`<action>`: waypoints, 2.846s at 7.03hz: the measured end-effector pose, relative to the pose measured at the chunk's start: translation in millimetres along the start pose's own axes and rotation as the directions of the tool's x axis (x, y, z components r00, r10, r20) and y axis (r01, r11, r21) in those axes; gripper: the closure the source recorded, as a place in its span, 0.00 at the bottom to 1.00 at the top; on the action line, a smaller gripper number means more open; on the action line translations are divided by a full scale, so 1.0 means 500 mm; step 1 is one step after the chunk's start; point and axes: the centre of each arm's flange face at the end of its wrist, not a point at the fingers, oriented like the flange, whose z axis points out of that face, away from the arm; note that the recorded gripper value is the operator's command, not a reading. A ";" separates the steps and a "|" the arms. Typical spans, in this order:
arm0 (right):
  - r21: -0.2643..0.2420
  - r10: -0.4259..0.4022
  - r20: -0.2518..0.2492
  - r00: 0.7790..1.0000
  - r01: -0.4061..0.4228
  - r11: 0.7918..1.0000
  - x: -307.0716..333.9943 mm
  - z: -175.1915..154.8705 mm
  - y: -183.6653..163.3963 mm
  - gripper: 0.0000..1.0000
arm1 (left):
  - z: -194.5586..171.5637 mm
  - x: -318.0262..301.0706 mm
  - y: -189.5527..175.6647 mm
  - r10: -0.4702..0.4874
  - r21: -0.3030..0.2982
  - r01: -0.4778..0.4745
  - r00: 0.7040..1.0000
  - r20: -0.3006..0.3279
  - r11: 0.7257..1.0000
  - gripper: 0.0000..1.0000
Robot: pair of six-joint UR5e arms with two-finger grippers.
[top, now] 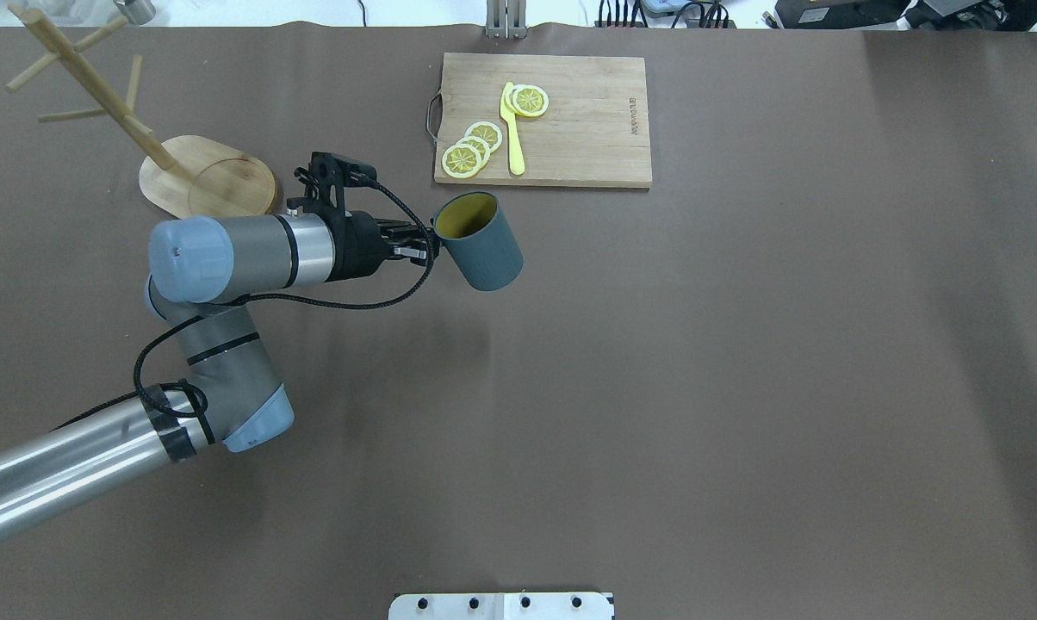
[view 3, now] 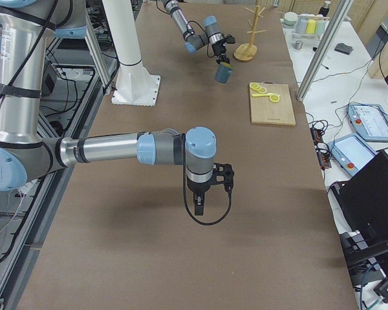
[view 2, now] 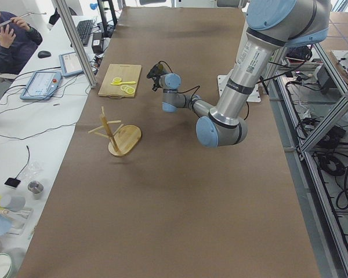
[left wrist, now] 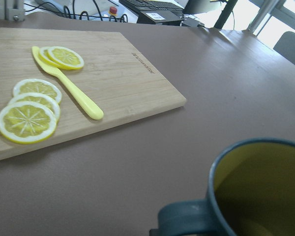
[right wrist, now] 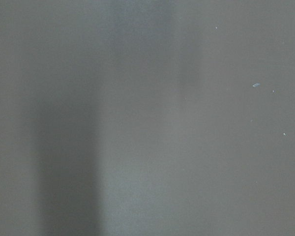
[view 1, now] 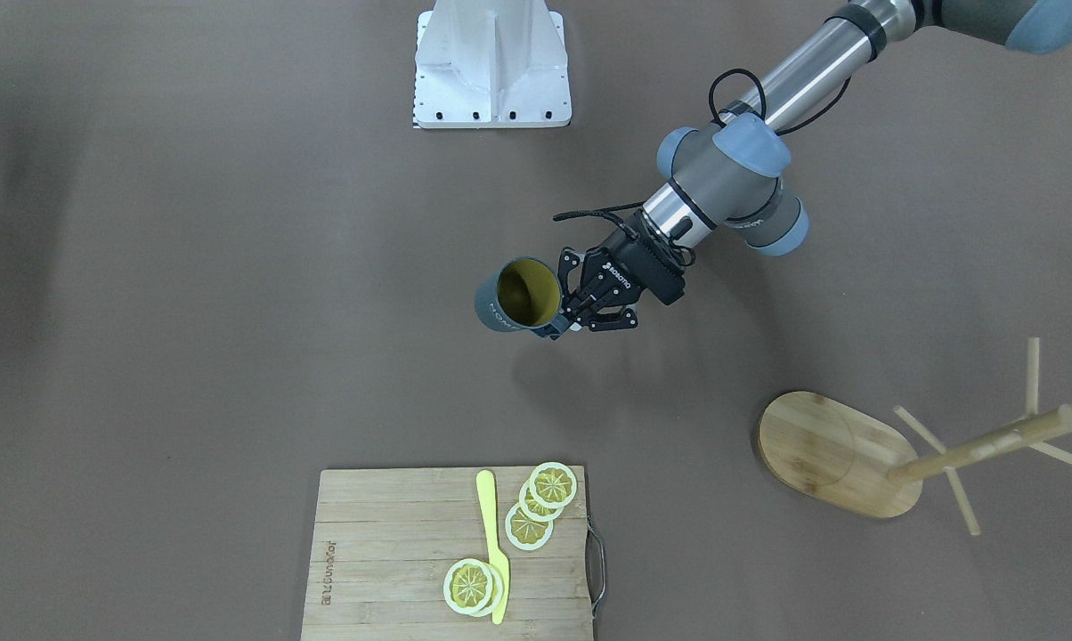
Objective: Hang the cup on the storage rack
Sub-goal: 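Lift the mug by its handle with the left gripper, then carry the mug with the left gripper up to the mug-tree peg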
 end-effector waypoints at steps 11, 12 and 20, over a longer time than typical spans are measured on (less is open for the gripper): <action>0.004 -0.003 -0.005 1.000 0.003 1.000 -0.002 -0.003 -0.002 0.00 | -0.131 -0.083 -0.187 -0.903 0.046 0.998 0.060 -0.425 0.044 1.00; 0.004 -0.004 -0.005 1.000 0.004 1.000 -0.002 -0.003 -0.002 0.00 | -0.150 -0.110 -0.202 -0.887 0.043 0.998 -0.014 -0.462 -0.039 1.00; 0.013 -0.012 -0.008 1.000 0.012 1.000 -0.007 -0.011 -0.006 0.00 | -0.288 -0.346 -0.196 -0.782 -0.042 0.954 -0.269 -0.562 -0.298 1.00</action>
